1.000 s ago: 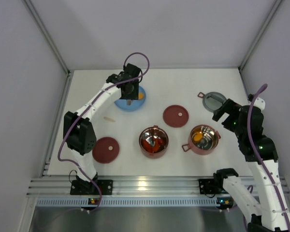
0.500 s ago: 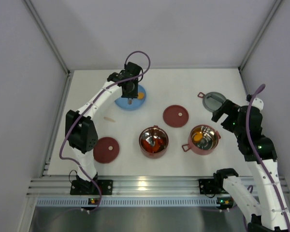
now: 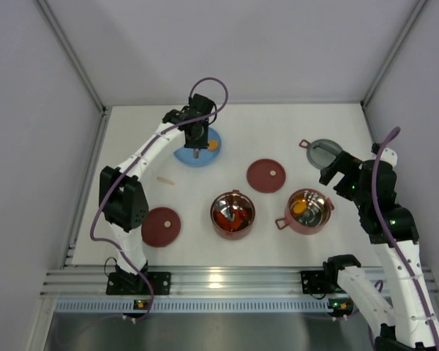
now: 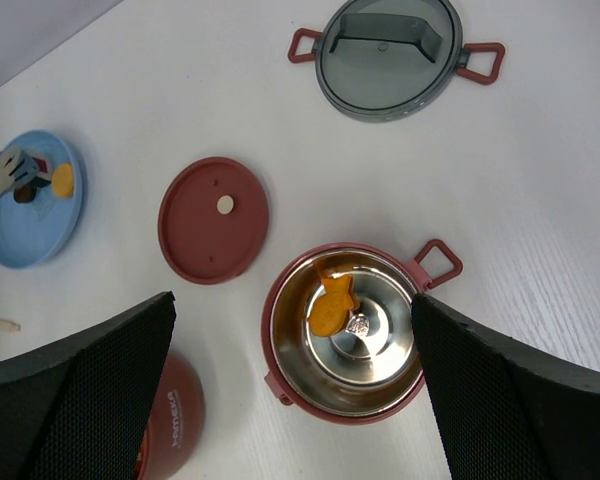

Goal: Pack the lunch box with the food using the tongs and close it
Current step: Pick up the fake food from the plate.

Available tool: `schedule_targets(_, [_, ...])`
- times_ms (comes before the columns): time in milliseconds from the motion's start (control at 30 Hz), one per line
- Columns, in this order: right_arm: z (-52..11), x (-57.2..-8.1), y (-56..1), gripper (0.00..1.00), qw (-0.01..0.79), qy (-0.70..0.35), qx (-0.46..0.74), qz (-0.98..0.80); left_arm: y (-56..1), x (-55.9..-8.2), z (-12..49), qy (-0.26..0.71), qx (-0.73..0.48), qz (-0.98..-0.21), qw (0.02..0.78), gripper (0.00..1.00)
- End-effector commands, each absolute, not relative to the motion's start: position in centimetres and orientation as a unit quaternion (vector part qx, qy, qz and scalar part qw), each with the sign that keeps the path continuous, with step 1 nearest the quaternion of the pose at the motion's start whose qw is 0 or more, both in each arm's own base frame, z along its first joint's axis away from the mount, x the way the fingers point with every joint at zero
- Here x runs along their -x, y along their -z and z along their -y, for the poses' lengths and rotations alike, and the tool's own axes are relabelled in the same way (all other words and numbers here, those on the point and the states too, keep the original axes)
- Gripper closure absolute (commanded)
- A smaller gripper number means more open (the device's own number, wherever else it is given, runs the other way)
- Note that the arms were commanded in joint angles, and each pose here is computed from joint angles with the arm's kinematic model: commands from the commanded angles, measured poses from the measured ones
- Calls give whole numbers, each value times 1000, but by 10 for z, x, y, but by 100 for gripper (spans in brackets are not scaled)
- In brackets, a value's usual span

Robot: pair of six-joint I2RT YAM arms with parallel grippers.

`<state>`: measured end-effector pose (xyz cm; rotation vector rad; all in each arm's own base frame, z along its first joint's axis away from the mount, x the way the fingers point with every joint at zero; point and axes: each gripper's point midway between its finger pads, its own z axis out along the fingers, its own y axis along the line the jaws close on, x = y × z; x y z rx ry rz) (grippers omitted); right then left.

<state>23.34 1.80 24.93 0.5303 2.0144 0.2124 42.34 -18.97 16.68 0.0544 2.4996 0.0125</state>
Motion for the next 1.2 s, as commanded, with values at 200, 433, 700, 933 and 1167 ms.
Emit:
schedule_targets(200, [-18, -243, -258, 1, 518, -95, -218, -821, -244, -415, 192, 24, -27, -922, 384, 99])
schedule_targets(433, [-18, -242, -259, 1, 519, -97, -221, -820, -276, -399, 216, 65, -55, -909, 407, 100])
schedule_targets(700, [-11, -240, -268, 0, 527, -84, -235, -812, -316, -330, 324, 199, -169, -869, 421, 100])
schedule_targets(933, [-4, -232, -278, 1, 538, -72, -246, -803, -322, -261, 392, 292, -253, -838, 386, 100])
schedule_targets(1167, [0, -228, -279, 1, 539, -65, -248, -802, -309, -204, 425, 337, -315, -823, 333, 100])
